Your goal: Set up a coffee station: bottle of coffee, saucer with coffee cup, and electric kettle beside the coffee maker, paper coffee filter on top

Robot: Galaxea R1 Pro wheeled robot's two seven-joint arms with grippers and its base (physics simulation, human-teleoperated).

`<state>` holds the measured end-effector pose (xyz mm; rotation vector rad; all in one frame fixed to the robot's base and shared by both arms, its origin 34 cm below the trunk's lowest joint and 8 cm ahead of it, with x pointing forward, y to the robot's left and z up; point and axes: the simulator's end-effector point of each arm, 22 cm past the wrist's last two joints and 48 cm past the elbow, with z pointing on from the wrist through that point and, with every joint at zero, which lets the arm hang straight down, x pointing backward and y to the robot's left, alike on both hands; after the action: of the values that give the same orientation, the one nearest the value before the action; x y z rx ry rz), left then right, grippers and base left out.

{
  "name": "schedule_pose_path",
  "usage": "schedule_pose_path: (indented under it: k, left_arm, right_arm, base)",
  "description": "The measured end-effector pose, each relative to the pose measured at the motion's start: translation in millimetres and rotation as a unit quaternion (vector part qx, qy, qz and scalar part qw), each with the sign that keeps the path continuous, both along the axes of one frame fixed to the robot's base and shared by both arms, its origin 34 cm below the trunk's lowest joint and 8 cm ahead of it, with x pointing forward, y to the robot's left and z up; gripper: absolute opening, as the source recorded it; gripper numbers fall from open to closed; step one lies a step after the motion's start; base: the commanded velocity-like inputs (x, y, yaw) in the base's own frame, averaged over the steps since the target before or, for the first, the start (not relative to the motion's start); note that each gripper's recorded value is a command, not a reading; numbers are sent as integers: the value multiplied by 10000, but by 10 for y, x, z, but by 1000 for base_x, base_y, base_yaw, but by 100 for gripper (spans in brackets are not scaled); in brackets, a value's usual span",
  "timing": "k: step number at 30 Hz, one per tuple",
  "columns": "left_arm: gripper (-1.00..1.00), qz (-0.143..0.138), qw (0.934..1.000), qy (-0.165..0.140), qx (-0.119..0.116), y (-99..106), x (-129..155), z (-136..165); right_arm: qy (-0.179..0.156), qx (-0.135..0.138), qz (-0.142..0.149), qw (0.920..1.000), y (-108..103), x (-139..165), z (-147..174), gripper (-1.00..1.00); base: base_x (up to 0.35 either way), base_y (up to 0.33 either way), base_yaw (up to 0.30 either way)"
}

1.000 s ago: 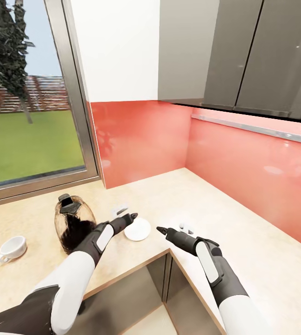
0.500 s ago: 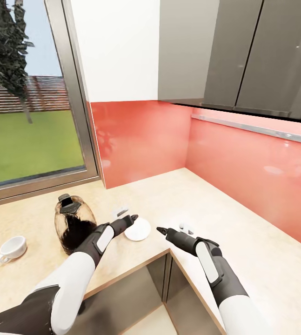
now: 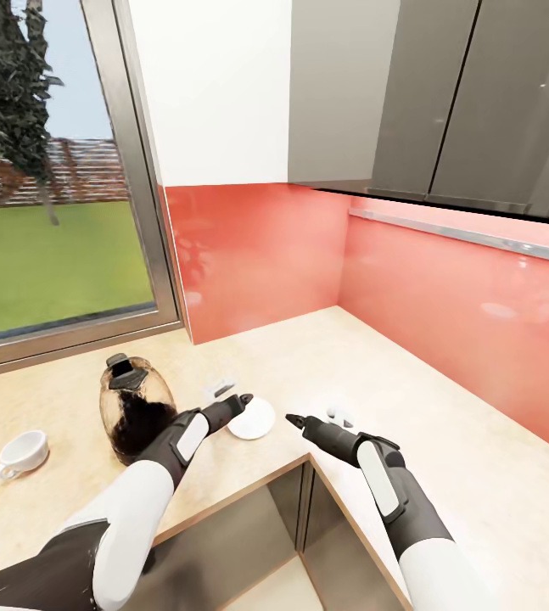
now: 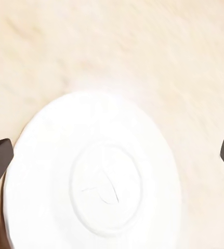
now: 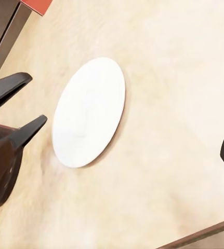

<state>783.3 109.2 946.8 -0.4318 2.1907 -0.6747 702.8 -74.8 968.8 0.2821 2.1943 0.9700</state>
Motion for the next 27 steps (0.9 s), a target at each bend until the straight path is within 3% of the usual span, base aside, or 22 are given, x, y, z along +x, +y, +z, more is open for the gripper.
schedule_pose_path:
  k: [16,27]
  left_arm:
    - [100,9,10000,37,-1,-6,-22,-41]
    - [100,8,10000,38,0,-7,-23,-42]
  right_arm:
    - [8,0,1,10000,1,-3,-6,100]
    - [20,3,4,10000,2,-8,-15,100]
  base:
    - [0,0,0]
    - [152,0,0]
